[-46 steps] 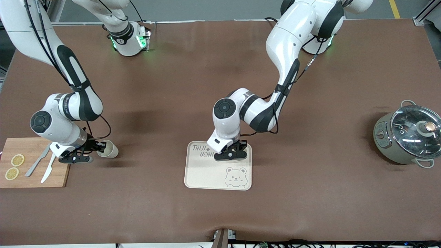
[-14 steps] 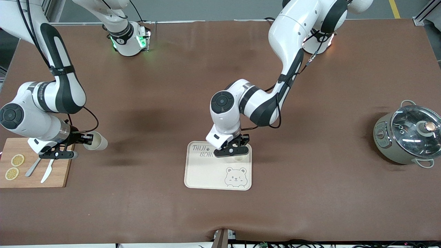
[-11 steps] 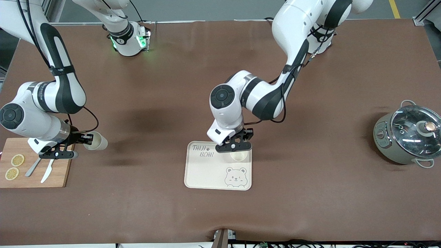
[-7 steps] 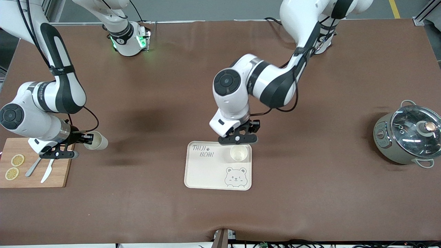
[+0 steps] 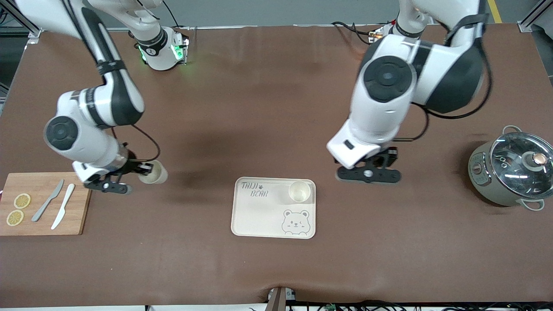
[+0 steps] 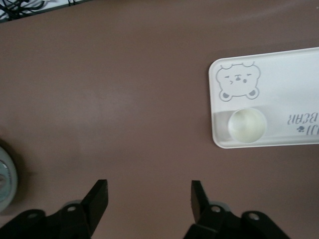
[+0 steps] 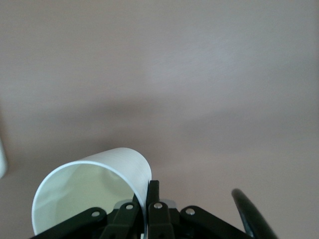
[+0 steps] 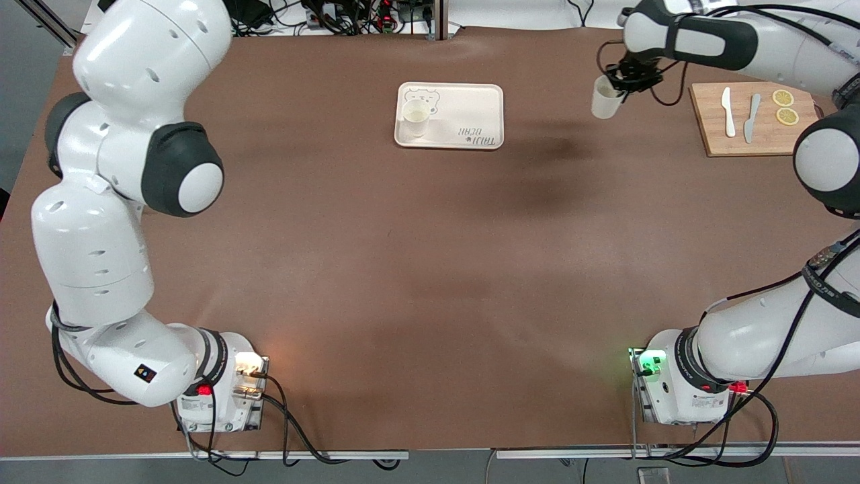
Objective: Place white IKEA cup upright on tray with both arms
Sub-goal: 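Carry the cup to the tray with the right gripper while the left gripper withdraws, then lower the cup upright onto the tray and open the right gripper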
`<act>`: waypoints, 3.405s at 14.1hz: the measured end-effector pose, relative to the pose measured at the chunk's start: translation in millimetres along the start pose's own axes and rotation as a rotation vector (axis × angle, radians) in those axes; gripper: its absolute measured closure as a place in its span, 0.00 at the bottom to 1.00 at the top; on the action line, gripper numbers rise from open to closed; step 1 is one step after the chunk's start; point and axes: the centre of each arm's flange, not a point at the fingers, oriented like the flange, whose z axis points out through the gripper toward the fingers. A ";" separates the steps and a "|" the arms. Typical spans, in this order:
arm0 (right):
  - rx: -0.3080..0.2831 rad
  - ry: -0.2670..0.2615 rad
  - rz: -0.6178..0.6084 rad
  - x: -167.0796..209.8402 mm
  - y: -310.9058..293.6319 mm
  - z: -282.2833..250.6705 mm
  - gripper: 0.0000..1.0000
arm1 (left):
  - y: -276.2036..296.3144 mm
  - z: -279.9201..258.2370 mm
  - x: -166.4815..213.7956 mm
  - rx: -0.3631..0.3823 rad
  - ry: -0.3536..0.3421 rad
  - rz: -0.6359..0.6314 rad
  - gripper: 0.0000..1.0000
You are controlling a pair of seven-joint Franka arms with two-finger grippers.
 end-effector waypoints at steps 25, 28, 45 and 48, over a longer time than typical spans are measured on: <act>0.123 0.081 0.361 -7.7 -244.5 65.0 0.96 | -339.7 63.0 17.4 -0.151 -0.033 0.060 0.00; 0.139 0.093 0.366 -2.1 -247.7 86.0 0.96 | -346.1 61.9 10.4 -0.158 -0.040 0.046 0.00; 0.150 0.109 0.366 -3.3 -258.4 134.8 0.96 | -332.3 -11.6 -85.0 -0.192 -0.015 -0.006 0.00; 0.150 0.110 0.375 -2.9 -258.3 134.7 0.90 | -331.2 -23.8 -104.8 -0.195 -0.009 -0.019 0.00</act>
